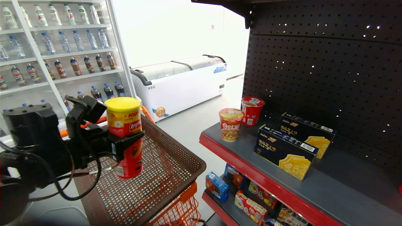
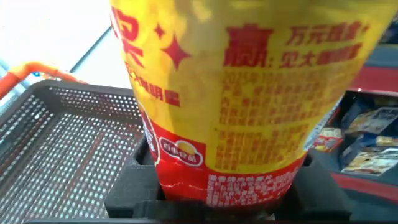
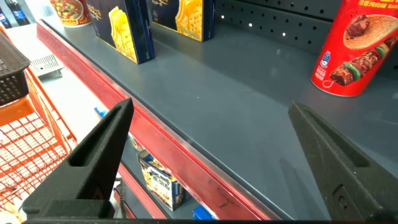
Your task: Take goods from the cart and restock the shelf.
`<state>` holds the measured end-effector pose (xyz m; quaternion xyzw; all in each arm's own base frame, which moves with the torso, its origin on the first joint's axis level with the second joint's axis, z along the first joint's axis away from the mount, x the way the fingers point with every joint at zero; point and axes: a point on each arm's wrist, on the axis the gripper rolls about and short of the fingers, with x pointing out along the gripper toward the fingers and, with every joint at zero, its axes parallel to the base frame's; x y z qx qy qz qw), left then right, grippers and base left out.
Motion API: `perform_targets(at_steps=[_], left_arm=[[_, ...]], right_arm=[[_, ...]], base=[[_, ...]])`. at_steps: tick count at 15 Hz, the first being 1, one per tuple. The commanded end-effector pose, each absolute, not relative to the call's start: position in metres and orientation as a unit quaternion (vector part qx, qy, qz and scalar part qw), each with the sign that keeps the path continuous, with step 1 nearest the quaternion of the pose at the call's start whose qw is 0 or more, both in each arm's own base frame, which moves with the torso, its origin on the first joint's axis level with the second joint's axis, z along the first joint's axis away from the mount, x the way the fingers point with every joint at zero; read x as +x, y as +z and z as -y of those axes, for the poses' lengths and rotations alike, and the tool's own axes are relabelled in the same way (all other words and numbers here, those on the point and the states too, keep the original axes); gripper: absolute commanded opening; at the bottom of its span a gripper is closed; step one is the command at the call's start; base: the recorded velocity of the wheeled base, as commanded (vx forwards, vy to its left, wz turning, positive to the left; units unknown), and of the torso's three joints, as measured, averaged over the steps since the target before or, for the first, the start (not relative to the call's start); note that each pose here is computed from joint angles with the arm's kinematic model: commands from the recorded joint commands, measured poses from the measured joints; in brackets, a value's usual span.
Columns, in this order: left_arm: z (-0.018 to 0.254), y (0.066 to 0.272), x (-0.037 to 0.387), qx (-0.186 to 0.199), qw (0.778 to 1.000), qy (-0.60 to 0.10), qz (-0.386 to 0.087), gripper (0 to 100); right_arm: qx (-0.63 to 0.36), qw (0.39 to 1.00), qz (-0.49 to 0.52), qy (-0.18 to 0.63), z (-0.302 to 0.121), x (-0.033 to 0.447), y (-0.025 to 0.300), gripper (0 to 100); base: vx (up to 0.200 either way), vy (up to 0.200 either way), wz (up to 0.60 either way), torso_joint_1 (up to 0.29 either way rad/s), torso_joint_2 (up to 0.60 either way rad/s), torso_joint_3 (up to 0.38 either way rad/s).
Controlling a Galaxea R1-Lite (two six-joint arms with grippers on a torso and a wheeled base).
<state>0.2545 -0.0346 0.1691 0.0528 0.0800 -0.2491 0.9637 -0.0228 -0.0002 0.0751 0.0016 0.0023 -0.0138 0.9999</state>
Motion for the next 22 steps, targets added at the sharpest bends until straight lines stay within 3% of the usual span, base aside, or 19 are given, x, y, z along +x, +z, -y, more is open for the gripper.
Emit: perform_targets(at_steps=[1,5,7,10,13,17,19,22], left_arm=[[0.032,0.207,0.191,0.043,0.969,-0.242,-0.029,0],[0.031,0.219,0.162,0.017,0.972,-0.234,-0.017,0],[0.027,0.198,0.136,0.026,0.971,-0.233,-0.048,0],[0.020,0.169,0.093,0.042,0.973,-0.224,-0.045,0],[0.017,0.175,0.071,0.007,0.978,-0.210,-0.014,0],[0.017,0.207,0.073,0.008,0.980,-0.199,0.022,0],[0.015,0.206,0.059,0.009,0.980,-0.196,0.030,0],[0.010,0.186,0.030,0.014,0.980,-0.197,-0.010,0]], right_arm=[[0.002,1.000,-0.002,-0.014,0.000,-0.023,0.075,100],[0.002,1.000,-0.002,-0.014,0.000,-0.023,0.075,100],[0.002,1.000,-0.002,-0.014,0.000,-0.023,0.075,100],[0.002,1.000,-0.002,-0.014,0.000,-0.023,0.075,100],[0.002,1.000,-0.002,-0.014,0.000,-0.023,0.075,100],[0.002,1.000,-0.002,-0.014,0.000,-0.023,0.075,100],[0.002,1.000,-0.002,-0.014,0.000,-0.023,0.075,100],[0.002,1.000,-0.002,-0.012,0.000,-0.023,0.075,100]], base=[[0.000,0.000,0.00,0.000,0.00,0.000],[0.000,0.000,0.00,0.000,0.00,0.000],[0.000,0.000,0.00,0.000,0.00,0.000],[0.000,0.000,0.00,0.000,0.00,0.000],[0.000,0.000,0.00,0.000,0.00,0.000],[0.000,0.000,0.00,0.000,0.00,0.000],[0.000,0.000,0.00,0.000,0.00,0.000],[0.000,0.000,0.00,0.000,0.00,0.000]])
